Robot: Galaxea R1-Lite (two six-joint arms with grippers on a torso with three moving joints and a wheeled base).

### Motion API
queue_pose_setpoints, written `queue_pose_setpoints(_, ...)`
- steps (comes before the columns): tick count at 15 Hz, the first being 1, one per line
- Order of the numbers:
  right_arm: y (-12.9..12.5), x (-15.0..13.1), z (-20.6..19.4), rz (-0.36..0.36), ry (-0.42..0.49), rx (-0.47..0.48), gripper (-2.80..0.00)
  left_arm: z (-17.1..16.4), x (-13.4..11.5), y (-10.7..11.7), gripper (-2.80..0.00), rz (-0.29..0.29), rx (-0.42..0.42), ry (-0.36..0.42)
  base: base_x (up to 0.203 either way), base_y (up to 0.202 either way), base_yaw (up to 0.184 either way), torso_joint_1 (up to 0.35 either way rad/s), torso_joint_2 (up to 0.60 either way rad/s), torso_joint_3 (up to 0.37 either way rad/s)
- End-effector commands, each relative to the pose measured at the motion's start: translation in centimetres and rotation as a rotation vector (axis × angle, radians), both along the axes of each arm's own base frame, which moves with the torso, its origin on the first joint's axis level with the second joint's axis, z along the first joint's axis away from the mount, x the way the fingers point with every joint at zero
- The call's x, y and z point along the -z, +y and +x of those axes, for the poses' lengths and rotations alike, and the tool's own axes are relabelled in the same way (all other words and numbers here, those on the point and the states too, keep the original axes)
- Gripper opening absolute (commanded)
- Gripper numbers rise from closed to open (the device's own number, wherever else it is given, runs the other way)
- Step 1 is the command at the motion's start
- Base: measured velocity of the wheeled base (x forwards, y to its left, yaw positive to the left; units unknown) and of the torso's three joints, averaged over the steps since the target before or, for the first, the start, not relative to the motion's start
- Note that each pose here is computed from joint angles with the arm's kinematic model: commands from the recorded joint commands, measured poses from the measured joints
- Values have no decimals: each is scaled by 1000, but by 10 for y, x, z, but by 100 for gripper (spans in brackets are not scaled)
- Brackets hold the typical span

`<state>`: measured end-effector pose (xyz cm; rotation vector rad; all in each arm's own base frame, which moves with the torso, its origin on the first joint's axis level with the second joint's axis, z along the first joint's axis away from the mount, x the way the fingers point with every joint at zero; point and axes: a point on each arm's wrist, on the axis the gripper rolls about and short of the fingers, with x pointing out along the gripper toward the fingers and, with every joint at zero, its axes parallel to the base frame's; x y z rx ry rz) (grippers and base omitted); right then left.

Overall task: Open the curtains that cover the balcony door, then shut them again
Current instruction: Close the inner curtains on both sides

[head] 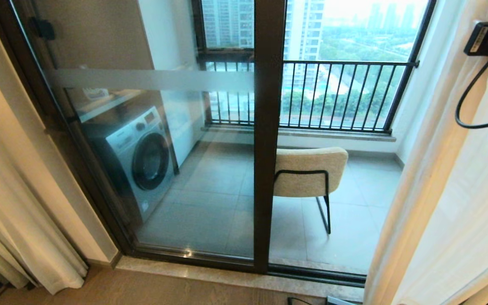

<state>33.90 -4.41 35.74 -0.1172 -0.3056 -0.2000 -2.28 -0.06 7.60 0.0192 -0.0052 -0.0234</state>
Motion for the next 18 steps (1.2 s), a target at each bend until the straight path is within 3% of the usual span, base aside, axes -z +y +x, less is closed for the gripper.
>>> queue_pose_setpoints(1,-1,0,0,-1,-3,3,-280,0,0,0,-280,1,0,-1,0,0,0,0,0,0)
queue_pose_setpoints(15,-1,1,1,0,1,1,-280,0,0,0,-280,2,0,-1,0,0,0,0,0,0)
queue_pose_setpoints(18,-1,1,1,0,1,1,-280,0,0,0,-280,2,0,-1,140,0,-2,-6,1,5)
